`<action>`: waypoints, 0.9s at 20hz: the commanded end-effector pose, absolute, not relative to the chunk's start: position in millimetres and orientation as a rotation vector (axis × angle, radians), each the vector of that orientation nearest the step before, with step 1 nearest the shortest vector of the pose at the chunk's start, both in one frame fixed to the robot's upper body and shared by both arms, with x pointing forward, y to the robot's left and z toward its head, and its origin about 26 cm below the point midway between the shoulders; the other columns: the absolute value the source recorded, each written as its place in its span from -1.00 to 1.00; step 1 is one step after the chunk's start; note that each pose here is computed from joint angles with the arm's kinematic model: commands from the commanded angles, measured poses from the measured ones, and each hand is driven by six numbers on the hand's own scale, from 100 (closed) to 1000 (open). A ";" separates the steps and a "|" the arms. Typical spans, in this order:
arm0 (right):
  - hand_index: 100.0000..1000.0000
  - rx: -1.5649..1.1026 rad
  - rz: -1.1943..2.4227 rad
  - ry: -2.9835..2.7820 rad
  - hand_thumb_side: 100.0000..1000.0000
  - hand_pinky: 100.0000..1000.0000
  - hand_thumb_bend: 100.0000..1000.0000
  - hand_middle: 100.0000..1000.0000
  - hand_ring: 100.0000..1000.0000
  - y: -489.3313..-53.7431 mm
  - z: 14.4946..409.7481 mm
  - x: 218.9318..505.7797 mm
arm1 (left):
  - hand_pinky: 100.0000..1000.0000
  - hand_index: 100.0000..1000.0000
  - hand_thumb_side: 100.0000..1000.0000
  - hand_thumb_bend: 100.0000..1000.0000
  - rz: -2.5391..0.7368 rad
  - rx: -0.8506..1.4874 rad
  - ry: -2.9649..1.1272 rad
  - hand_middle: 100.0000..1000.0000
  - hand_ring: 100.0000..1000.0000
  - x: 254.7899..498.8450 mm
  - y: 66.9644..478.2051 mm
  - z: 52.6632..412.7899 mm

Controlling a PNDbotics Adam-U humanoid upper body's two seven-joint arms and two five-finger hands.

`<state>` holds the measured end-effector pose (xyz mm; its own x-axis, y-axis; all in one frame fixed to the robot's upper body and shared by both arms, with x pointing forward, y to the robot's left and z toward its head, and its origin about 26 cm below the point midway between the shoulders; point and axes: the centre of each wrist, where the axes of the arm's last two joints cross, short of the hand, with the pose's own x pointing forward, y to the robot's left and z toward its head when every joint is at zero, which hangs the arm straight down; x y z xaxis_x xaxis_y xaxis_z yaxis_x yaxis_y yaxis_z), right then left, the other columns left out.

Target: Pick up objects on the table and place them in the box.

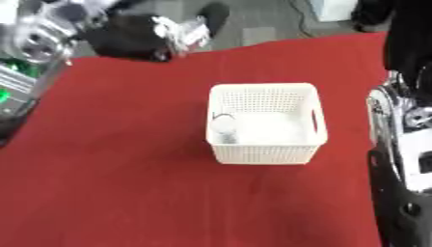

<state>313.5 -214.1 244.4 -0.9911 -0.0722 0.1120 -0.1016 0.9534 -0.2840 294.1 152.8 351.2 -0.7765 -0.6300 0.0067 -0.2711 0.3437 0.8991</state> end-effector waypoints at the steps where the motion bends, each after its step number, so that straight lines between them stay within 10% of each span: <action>1: -0.09 0.089 0.470 -3.016 0.95 -0.54 -1.00 -0.53 -0.51 -220.3 248.2 310.9 | 0.67 0.91 1.00 -0.93 -1.219 0.804 -2.398 0.94 0.76 280.5 174.2 387.2; 12: -0.09 -0.032 0.484 -2.986 0.95 -0.54 -1.00 -0.53 -0.51 -237.5 241.9 309.6 | 0.18 0.72 0.69 -1.00 -1.007 0.692 -2.538 0.65 0.36 279.6 230.9 397.1; 18: -0.09 -0.136 0.434 -2.979 0.95 -0.54 -1.00 -0.53 -0.51 -250.8 239.0 308.5 | -0.15 0.64 0.68 -1.00 -0.512 0.428 -2.615 0.52 0.08 300.1 257.1 318.3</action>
